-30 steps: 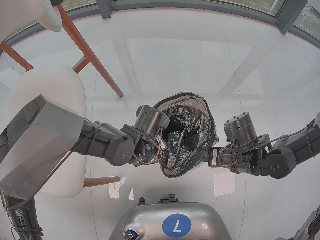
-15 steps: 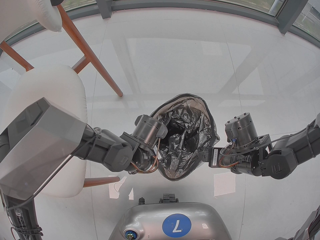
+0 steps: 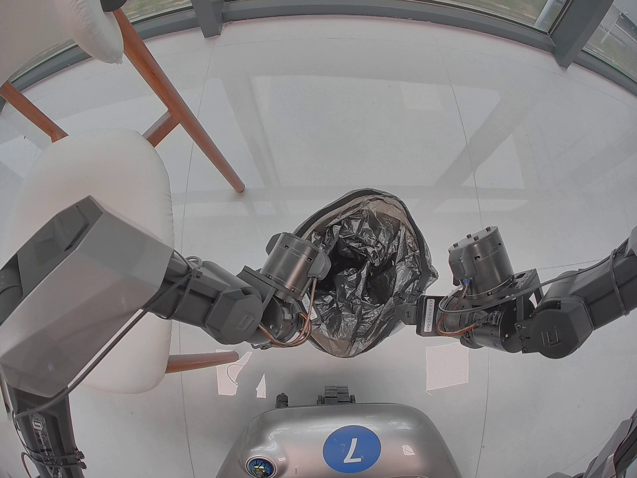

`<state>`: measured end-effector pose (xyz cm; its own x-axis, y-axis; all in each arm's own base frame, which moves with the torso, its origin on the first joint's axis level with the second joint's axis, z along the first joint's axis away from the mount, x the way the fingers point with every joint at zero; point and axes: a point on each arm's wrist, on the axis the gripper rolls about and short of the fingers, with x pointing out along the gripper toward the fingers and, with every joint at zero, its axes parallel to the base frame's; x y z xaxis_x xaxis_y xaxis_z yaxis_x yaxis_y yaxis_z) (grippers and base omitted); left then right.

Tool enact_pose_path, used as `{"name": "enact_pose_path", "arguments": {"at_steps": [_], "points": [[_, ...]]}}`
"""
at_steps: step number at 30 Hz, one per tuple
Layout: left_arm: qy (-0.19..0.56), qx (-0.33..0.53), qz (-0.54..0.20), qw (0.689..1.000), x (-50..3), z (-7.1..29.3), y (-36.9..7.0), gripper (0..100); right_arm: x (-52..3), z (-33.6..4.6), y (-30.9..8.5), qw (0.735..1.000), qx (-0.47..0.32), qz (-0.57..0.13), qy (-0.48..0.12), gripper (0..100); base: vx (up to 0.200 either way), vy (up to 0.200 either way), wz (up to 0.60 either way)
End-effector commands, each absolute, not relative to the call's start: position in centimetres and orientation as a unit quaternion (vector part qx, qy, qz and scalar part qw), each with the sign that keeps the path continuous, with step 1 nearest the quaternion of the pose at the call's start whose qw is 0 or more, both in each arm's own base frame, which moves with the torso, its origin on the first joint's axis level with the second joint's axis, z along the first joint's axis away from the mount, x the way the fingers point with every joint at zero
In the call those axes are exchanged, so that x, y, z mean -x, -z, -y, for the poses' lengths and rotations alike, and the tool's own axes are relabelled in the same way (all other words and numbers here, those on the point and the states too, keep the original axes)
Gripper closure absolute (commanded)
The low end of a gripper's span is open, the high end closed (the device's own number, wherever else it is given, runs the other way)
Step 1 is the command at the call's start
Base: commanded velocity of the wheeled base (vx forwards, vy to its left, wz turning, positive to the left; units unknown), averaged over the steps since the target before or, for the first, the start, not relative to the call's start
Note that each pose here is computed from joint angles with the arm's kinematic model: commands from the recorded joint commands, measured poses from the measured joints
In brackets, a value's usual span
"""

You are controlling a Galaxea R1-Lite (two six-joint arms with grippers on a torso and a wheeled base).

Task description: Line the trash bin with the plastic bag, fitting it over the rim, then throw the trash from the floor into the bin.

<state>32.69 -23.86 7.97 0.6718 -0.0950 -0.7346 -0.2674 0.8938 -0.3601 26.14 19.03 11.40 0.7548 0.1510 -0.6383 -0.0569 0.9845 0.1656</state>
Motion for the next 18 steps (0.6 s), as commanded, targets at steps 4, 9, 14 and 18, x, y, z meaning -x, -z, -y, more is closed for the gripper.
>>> {"name": "enact_pose_path", "arguments": {"at_steps": [4, 9, 14, 18], "points": [[-0.045, 0.233, -0.392, 0.889, -32.91, 24.02, -8.26, 100, -26.15, -19.00, -11.40, 0.934, -0.068, -0.346, -0.055, 0, 0.000, 0.000, 0.00], [-0.044, 0.233, -0.393, 0.889, -32.76, 23.99, -8.31, 100, -26.14, -19.06, -11.43, 0.934, -0.068, -0.345, -0.056, 0, 0.000, 0.000, 0.00], [-0.044, 0.230, -0.394, 0.889, -32.65, 23.97, -8.25, 0, -26.14, -19.06, -11.43, 0.934, -0.068, -0.345, -0.056, 0, 0.000, 0.000, 0.00], [-0.051, 0.229, -0.382, 0.894, -32.70, 24.09, -8.52, 0, -26.06, -19.06, -11.51, 0.934, -0.067, -0.345, -0.057, 0, 0.000, 0.000, 0.00]]}}
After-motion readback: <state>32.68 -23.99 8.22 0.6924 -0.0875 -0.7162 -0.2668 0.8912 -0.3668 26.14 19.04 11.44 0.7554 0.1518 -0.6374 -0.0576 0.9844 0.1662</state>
